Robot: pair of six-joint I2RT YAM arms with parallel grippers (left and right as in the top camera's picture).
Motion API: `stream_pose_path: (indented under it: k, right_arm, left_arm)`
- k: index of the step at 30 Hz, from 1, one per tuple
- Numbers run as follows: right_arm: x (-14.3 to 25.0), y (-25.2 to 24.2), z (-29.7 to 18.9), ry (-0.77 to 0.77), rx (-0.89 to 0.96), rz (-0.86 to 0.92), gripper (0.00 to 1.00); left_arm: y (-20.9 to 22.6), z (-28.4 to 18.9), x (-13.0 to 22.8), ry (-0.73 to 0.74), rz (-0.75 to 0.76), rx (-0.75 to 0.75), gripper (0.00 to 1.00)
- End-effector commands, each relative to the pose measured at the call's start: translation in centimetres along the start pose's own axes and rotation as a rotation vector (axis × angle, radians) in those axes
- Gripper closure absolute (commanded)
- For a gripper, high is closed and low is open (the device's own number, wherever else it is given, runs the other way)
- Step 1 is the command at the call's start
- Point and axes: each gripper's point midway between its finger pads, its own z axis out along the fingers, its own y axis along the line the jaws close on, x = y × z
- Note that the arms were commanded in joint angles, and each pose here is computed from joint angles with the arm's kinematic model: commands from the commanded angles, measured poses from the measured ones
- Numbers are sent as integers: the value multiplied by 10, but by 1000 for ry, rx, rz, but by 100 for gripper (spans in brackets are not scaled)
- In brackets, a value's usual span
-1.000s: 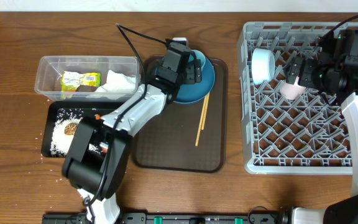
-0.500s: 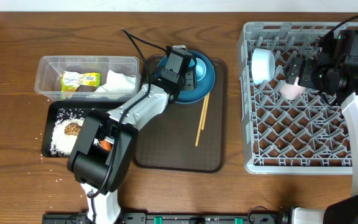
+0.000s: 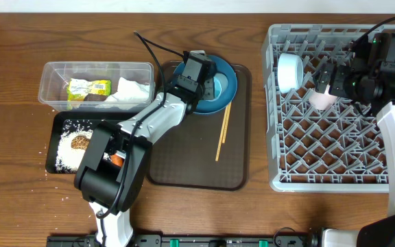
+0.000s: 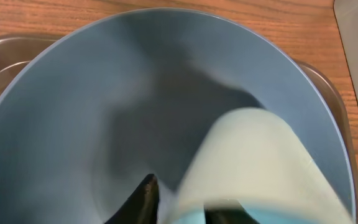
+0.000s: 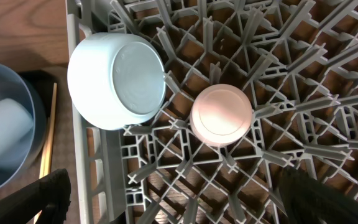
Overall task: Sort waste into correct bins and load items into the dishwasher rack
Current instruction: 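Move the left gripper to the light-blue cup and grasp it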
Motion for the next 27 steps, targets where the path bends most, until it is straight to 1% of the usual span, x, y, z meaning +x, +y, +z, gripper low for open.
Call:
stream_pose_path:
  k: [1,2,3,6,11,13,14,15,27]
  right_arm:
    - [-3,8,-3,-8,-17,-20,1]
    - [-3,8,-3,-8,-17,-20,1]
    - [-3,8,-3,-8,-17,-20,1]
    - [-3,8,-3,-7,-17,-19,1]
    - [-2,8,-3,-4,-16,-19,1]
    - [-2,8,-3,-4,-16,-19,1]
    - [-2,8,-3,-4,-16,-19,1]
    - [-2,8,-3,-4,-16,-19,1]
    - [-2,8,-3,-4,-16,-19,1]
  left_arm:
    - [3,-2,-1,6,0,-10,87]
    - [4,-3,0,8,0,-13,92]
    - [4,-5,-3,3,-1,-11,94]
    - [2,-10,-8,-6,-6,2,94]
    - [-9,-11,1,39,-5,68,94]
    - [-10,-11,2,44,-6,78,94]
    - [-10,-11,2,44,-6,77,90]
    - [-10,-11,1,42,-6,76,83]
    - [-10,-4,3,38,-6,77,83]
